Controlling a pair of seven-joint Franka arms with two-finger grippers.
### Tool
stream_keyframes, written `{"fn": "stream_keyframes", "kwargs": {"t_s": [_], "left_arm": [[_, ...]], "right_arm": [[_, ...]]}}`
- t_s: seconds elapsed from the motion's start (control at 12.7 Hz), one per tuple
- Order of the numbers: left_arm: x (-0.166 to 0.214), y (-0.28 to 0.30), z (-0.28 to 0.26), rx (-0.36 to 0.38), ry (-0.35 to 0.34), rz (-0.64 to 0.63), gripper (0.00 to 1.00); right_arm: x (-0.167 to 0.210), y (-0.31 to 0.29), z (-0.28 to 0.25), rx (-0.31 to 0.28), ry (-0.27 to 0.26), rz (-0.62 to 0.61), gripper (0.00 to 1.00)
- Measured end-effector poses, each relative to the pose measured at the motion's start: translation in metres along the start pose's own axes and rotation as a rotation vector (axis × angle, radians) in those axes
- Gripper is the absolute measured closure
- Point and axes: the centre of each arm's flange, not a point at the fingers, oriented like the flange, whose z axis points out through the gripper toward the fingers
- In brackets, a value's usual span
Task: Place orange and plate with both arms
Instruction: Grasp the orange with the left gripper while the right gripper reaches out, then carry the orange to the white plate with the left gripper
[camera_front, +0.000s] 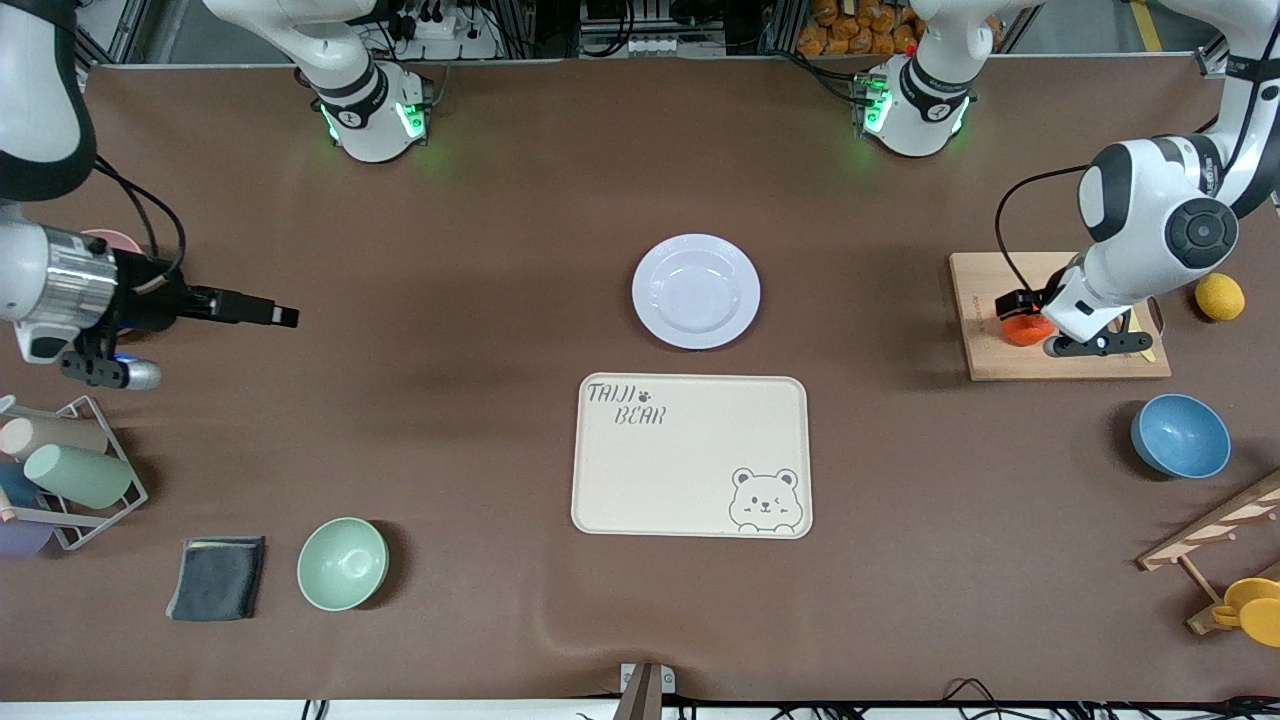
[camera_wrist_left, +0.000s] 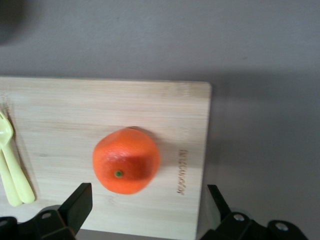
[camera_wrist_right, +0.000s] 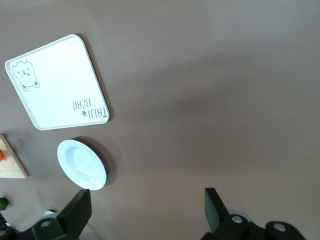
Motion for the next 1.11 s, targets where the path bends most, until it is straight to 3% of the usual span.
{"fn": "stream_keyframes", "kwargs": {"t_s": [0.24, 0.55, 1.11], "left_arm": [[-0.004, -0.014, 0.021, -0.009, 0.032, -0.024, 0.0], [-0.011, -0.015, 0.056, -0.02, 0.064, -0.021, 0.0], [-0.011, -0.035, 0.09, 0.004, 0.083, 0.012, 0.0]], "right_arm": [[0.002, -0.004, 0.017, 0.027, -0.014, 0.023, 0.0], [0.006, 0.002, 0.04, 0.127, -0.028, 0.07, 0.0], [0.007, -0.004, 0.075, 0.189, -0.029, 0.107, 0.0]]}}
